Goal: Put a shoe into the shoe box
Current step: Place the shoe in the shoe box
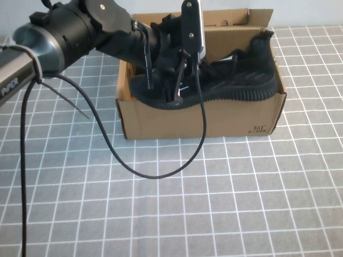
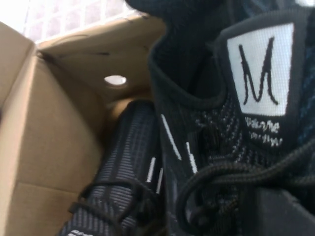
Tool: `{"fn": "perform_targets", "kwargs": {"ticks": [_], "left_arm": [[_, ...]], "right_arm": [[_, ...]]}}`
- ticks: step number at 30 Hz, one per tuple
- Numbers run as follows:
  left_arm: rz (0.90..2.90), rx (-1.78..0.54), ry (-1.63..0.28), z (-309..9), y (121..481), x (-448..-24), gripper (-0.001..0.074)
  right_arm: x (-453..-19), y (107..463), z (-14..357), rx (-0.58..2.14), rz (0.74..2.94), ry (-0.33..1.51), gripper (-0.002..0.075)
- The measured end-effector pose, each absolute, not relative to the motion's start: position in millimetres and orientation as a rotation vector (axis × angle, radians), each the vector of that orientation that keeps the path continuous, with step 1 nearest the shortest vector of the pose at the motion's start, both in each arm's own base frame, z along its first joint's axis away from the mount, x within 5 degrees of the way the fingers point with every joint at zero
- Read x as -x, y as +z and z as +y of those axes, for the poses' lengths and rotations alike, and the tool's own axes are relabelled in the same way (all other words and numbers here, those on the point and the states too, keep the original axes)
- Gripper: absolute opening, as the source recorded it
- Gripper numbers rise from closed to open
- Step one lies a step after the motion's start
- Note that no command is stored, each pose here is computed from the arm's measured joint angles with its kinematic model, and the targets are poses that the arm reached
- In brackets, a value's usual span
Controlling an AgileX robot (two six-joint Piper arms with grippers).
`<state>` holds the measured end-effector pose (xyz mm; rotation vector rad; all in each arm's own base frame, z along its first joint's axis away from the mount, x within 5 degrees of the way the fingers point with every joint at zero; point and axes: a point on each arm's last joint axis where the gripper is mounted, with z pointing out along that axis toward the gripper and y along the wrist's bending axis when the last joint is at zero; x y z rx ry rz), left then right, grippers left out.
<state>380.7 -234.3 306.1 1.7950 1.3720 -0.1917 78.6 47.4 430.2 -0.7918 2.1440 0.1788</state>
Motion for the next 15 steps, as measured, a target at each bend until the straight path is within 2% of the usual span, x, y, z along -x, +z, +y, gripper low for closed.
{"fn": "perform_targets", "kwargs": {"ticks": [10, 15], "left_arm": [[1.291, -1.752, -0.201, -240, 342, -384, 0.0016], [1.289, -1.768, -0.190, -241, 337, -387, 0.0016]], "right_arm": [[-79, 430, 48, 0.789, 2.143, 0.183, -0.0016], [-80, 432, 48, 0.781, 2.119, 0.189, -0.0016]]}}
